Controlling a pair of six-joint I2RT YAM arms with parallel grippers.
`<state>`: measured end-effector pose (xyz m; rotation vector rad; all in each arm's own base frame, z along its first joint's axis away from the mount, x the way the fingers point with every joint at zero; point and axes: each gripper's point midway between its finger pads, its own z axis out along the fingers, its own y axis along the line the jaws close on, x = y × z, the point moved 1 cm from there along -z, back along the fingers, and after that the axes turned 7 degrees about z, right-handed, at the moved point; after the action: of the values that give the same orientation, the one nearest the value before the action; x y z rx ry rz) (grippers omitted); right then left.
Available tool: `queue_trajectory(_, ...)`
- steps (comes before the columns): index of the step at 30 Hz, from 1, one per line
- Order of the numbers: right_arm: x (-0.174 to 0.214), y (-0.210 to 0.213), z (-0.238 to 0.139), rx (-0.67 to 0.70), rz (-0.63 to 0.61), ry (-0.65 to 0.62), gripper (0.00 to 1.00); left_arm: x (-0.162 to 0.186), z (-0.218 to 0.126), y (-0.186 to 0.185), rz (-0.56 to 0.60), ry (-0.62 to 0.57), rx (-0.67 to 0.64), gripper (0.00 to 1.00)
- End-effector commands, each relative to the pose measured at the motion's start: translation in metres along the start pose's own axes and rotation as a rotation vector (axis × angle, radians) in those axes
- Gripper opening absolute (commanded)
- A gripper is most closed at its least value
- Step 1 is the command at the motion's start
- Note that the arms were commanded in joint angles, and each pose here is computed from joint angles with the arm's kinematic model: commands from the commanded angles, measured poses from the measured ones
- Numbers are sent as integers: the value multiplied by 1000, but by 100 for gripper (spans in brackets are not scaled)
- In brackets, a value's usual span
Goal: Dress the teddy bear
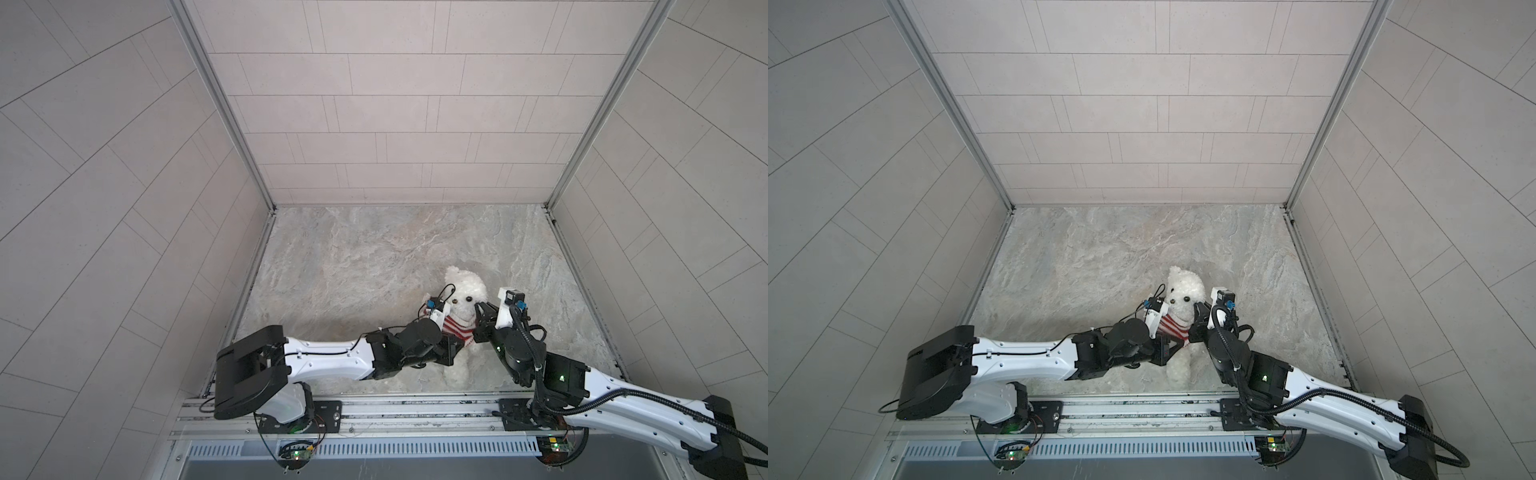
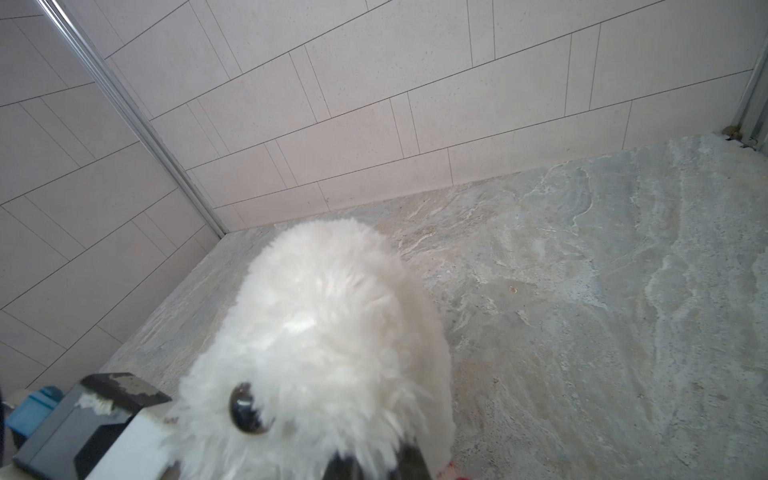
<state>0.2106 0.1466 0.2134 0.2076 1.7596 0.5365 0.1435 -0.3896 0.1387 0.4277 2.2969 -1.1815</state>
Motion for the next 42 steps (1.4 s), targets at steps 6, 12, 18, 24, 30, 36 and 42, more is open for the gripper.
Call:
queue_trajectory(6,-12,4,1,20,54,-49,0,-4,-18,34,31,-33,-100,37)
queue_trajectory(12,-5,-4,5,57,18,-66,0,26,-13,57,55,62,-214,70)
queue_trajectory(18,5,-12,9,103,-17,-40,3,49,-10,88,171,207,-449,74)
queue_trajectory(24,33,-34,19,122,42,54,12,55,-10,103,223,255,-506,49)
queue_trajectory(30,59,-49,20,127,12,193,29,53,-23,128,233,273,-546,23)
queue_trajectory(36,67,-44,10,62,-32,310,50,46,-45,156,295,291,-633,2)
queue_trajectory(42,67,-35,3,-35,-26,464,66,45,-67,181,388,336,-710,0)
